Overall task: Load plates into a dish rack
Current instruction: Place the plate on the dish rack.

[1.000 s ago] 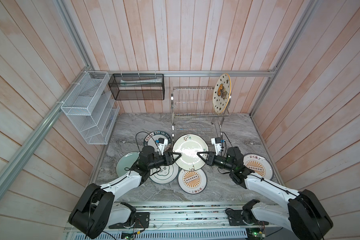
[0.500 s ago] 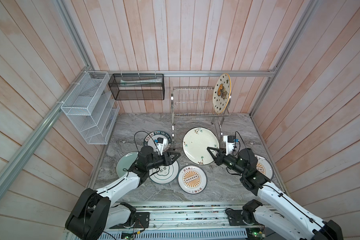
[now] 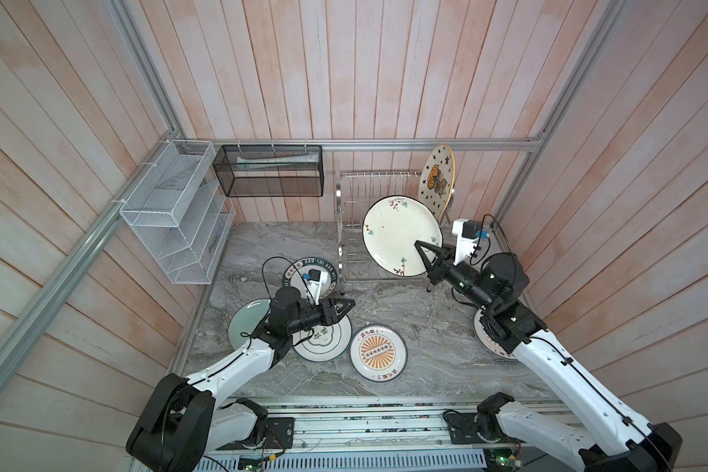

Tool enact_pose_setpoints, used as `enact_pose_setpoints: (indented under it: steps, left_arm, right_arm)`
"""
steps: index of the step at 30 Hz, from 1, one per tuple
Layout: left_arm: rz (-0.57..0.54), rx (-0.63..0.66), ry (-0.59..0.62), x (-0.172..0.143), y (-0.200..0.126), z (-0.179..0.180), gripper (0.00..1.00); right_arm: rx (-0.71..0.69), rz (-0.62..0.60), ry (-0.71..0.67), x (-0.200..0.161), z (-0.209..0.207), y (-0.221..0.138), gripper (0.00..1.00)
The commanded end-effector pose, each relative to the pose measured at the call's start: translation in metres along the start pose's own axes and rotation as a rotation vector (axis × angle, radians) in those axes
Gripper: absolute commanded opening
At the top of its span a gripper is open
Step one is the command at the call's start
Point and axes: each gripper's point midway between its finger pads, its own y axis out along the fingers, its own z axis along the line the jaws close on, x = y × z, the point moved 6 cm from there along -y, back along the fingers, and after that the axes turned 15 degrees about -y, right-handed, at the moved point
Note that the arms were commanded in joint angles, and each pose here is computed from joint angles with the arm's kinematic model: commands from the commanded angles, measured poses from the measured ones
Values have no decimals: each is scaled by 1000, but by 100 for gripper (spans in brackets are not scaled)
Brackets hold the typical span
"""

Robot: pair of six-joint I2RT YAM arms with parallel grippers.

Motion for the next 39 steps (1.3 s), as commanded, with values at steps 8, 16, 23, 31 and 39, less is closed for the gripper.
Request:
enact_pose_setpoints:
  steps: [8,16,23,31,39]
  left_arm:
    - [-11,69,84,-7,3,-12,47]
    - [-1,74,103,-13,6,-16,47]
    - [2,79,111,-13,4,-18,47]
    - [-13,85,117,-15,-3,-20,47]
    - [-17,86,118,-16,-5,-21,47]
  right_arm:
    - [-210,-263,-195,97,-27,23,0]
    - [-439,-238,-262,109,-62,66,0]
    - [-629,-204,-302,107,-89,92,0]
    - [-788,-150,-310,101,-105,110,0]
    - [-865,-96,-318,89,-105,122,0]
